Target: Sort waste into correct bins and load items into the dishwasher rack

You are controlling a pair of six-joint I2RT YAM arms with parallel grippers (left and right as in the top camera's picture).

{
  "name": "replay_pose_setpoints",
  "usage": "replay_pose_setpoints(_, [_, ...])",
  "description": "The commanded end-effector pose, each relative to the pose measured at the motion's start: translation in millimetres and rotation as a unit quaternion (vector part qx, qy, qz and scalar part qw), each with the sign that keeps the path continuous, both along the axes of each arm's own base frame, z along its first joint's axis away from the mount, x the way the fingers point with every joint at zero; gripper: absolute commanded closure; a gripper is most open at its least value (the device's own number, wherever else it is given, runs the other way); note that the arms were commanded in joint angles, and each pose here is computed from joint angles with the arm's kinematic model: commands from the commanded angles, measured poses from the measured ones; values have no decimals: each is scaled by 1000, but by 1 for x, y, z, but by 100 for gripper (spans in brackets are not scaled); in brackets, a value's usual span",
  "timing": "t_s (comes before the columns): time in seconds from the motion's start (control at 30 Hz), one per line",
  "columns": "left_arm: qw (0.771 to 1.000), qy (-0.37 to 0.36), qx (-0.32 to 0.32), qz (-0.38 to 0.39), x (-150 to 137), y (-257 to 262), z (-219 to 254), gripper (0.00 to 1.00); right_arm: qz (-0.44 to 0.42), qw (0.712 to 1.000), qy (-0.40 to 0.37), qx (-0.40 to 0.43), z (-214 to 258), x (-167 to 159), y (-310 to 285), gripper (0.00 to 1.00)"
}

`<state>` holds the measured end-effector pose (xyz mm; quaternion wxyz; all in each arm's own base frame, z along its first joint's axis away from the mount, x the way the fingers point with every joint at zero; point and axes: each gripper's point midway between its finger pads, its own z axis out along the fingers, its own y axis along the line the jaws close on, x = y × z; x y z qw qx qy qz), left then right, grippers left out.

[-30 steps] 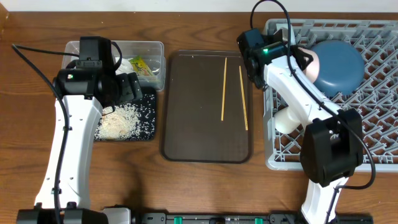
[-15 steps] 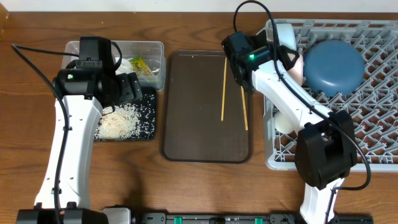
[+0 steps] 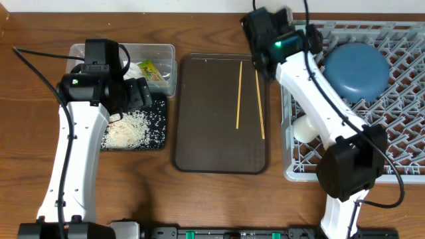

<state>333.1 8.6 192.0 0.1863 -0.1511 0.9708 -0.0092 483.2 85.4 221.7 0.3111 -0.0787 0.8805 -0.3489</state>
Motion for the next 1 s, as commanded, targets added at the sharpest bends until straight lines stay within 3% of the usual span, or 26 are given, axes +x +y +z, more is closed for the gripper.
replay_pose_setpoints(0.0, [1000,11,5,-3,-2,2,-6,6,38,995,4,87,11,1,22,1])
replay_pose_setpoints(0.1, [1000,11,5,-3,-2,2,-6,6,79,983,35,161,2,-6,54,1])
replay_pose_setpoints(0.4, [1000,11,5,-3,-2,2,-6,6,201,899,154,356,-22,-44,145,1])
replay_pose_setpoints(0.5, [1000,11,5,-3,-2,2,-6,6,169,893,155,388,-31,-46,148,16])
replay_pose_setpoints(0.53, [1000,11,5,-3,-2,2,-6,6,156,892,155,395,-38,-46,149,23])
replay_pose_setpoints(0.57, [1000,11,5,-3,-2,2,-6,6,135,890,154,406,-47,-46,148,37])
replay_pose_setpoints(0.6, [1000,11,5,-3,-2,2,-6,6,119,889,155,414,-56,-47,148,42])
replay_pose_setpoints(0.73, [1000,11,5,-3,-2,2,-6,6,64,885,173,428,-97,-63,151,53])
replay_pose_setpoints(0.97, [1000,11,5,-3,-2,2,-6,6,29,899,176,400,-143,-88,157,54])
